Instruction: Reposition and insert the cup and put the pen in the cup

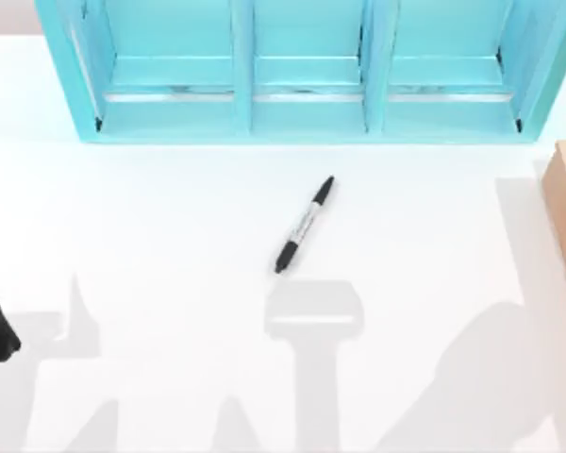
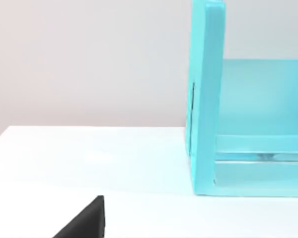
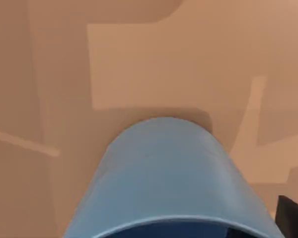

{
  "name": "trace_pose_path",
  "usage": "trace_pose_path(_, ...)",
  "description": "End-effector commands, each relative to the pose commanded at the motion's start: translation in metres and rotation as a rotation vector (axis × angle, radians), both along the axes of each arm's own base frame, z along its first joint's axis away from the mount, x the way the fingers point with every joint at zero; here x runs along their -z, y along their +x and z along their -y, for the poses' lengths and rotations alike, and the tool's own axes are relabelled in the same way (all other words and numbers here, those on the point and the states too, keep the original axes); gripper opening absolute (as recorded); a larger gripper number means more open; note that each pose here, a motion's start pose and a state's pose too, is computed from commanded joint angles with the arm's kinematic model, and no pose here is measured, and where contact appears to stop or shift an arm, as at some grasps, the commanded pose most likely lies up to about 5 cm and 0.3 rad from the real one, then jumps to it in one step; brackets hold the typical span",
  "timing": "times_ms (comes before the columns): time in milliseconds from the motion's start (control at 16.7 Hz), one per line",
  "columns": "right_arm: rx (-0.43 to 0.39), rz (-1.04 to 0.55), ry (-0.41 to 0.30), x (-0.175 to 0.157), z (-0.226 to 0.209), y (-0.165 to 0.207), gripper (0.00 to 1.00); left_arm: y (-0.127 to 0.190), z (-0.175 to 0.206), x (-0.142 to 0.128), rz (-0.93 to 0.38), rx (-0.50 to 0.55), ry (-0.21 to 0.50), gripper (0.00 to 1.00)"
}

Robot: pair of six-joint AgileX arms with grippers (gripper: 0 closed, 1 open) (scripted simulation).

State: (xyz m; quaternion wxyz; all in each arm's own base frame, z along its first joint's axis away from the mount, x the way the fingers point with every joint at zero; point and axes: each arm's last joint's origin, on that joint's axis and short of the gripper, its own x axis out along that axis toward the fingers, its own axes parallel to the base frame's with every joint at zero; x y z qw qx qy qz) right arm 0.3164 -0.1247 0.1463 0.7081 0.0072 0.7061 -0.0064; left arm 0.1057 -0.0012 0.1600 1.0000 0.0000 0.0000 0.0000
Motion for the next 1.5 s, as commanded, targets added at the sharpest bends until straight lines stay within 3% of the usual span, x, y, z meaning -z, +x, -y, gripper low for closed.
trace_pose_path(660, 0.003, 0.004, -0.002, -0.005, -0.004, 0.003, 0.00, 0.000, 0.000, 0.000, 0.000, 0.000, 0.000, 1.00)
trace_pose_path(960, 0.009, -0.007, 0.001, -0.059, -0.058, 0.021, 0.00, 0.000, 0.000, 0.000, 0.000, 0.000, 0.000, 1.00)
trace_pose_path(1260, 0.000, -0.017, -0.001, -0.132, -0.134, 0.009, 0.00, 0.000, 0.000, 0.000, 0.000, 0.000, 0.000, 1.00)
trace_pose_path(1500, 0.000, 0.002, 0.000, -0.151, -0.150, 0.002, 0.00, 0.000, 0.000, 0.000, 0.000, 0.000, 0.000, 1.00)
